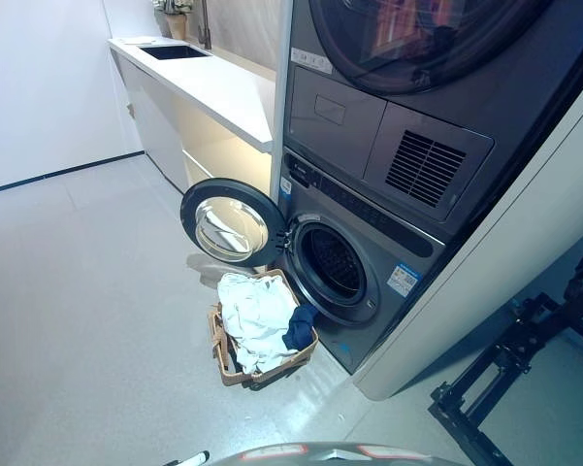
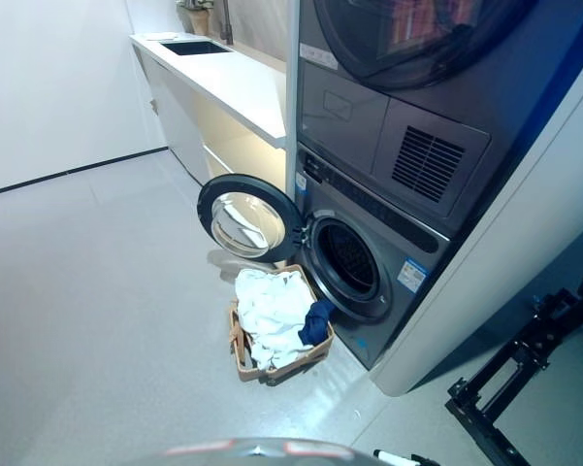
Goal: Put the clothes in the basket into the washing machine.
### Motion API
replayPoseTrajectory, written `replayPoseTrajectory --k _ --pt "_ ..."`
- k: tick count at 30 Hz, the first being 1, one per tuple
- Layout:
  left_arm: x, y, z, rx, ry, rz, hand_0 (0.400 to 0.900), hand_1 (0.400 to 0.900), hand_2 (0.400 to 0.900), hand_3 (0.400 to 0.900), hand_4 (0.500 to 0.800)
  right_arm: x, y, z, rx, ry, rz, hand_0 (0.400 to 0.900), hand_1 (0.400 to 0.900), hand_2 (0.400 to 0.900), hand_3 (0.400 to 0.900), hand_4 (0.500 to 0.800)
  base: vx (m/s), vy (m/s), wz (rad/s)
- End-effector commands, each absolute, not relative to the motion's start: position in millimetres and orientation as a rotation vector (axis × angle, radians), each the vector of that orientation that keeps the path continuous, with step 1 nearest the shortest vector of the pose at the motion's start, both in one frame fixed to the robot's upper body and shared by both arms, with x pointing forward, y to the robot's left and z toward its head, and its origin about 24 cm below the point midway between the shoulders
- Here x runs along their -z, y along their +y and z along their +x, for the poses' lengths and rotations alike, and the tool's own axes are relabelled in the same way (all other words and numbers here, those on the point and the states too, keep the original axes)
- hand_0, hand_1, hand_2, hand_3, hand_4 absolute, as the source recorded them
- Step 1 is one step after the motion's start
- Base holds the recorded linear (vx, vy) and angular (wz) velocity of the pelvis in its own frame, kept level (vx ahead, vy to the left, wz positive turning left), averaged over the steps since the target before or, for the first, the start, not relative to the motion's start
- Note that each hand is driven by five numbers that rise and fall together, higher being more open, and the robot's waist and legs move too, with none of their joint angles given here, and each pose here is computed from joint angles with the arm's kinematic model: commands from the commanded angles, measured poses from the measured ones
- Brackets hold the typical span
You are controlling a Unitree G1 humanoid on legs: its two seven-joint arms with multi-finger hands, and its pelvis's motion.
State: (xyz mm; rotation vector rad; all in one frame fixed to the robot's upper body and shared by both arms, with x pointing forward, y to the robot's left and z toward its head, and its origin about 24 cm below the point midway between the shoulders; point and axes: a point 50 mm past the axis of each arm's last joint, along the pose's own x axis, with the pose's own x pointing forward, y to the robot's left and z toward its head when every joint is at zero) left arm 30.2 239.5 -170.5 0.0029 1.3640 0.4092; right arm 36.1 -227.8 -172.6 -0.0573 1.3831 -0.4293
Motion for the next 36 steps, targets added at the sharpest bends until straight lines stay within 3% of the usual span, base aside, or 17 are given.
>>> replayPoseTrajectory --k 1,22,36 --pt "173 216 59 -0.296 1.327 0.026 0.9 0.9 0.9 0.9 0.8 161 -251 81 0.474 1.241 -0.088 0.9 0.9 0.9 0.9 0.8 0.0 0.0 0.0" --pt "172 219 59 -0.323 1.33 0.014 0.9 0.9 0.9 0.9 0.8 161 -250 82 0.479 1.24 -0.079 0.9 0.9 0.9 0.9 0.8 -0.003 -0.003 0.0" --pt "167 216 90 -0.323 1.234 -0.016 0.9 0.9 0.9 0.9 0.8 151 -263 106 0.492 1.157 -0.1 0.9 0.9 0.9 0.9 0.8 -0.03 -0.144 -0.03"
